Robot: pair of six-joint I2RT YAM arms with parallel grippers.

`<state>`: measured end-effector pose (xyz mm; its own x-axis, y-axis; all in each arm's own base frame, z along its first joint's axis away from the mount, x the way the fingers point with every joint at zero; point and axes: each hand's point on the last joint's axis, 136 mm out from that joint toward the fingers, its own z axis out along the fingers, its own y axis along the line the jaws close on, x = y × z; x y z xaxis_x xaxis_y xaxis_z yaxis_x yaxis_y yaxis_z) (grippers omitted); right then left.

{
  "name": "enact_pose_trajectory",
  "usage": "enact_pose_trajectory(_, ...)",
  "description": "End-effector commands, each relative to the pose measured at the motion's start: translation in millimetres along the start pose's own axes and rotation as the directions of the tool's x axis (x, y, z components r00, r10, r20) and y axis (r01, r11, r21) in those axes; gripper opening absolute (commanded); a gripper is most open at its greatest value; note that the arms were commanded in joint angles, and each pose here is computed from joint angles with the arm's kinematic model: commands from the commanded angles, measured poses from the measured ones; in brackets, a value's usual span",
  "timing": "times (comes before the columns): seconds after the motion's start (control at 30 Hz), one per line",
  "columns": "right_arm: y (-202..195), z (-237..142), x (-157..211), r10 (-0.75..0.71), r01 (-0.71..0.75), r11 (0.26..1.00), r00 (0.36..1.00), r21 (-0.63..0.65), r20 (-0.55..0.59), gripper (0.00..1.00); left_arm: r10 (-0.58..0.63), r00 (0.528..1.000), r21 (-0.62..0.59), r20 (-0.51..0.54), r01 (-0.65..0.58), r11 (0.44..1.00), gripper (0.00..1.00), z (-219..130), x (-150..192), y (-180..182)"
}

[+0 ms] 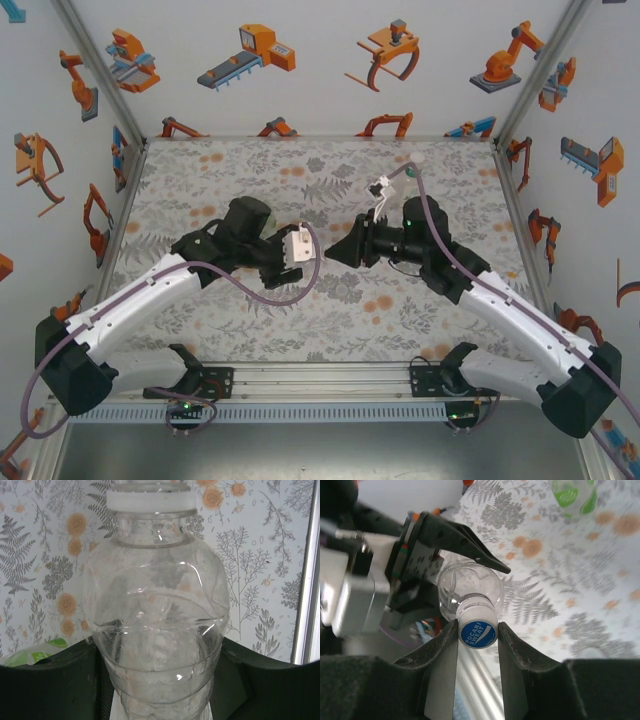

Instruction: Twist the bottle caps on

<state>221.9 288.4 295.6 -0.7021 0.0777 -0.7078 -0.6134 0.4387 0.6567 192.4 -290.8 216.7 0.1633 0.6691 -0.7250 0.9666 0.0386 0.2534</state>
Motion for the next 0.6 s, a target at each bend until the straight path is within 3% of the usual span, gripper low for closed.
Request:
enact_pose_trajectory(0.0,2.0,14.8,4.5,0.341,-0.341,0.937,0.940,-0.071,-0.009,0.00,0.063,0.985,-0.030,0.162,-0.059,0.998,0.00,-10.8,-41.8,3.7)
enact_pose_trajectory(0.27,0.6,19.0,20.8,0.446,-0.452,0.892,0.885,-0.018,-0.131,0.03,0.053,0.984,-0.056,0.167,-0.045,0.997,0.00,-8.0,-41.7,9.1)
enact_pose_trajectory(0.4,0.4,17.4,21.3,0.466,-0.470,0.882,0.874,0.001,-0.136,0.05,0.049,0.986,-0.060,0.158,-0.040,0.997,0.00,-6.3,-39.5,10.4)
enact_pose_trajectory(0.57,5.0,10.8,11.3,0.398,-0.399,0.917,0.911,0.010,-0.109,0.29,0.050,0.986,-0.057,0.157,-0.041,0.998,0.00,-5.7,-39.3,10.0)
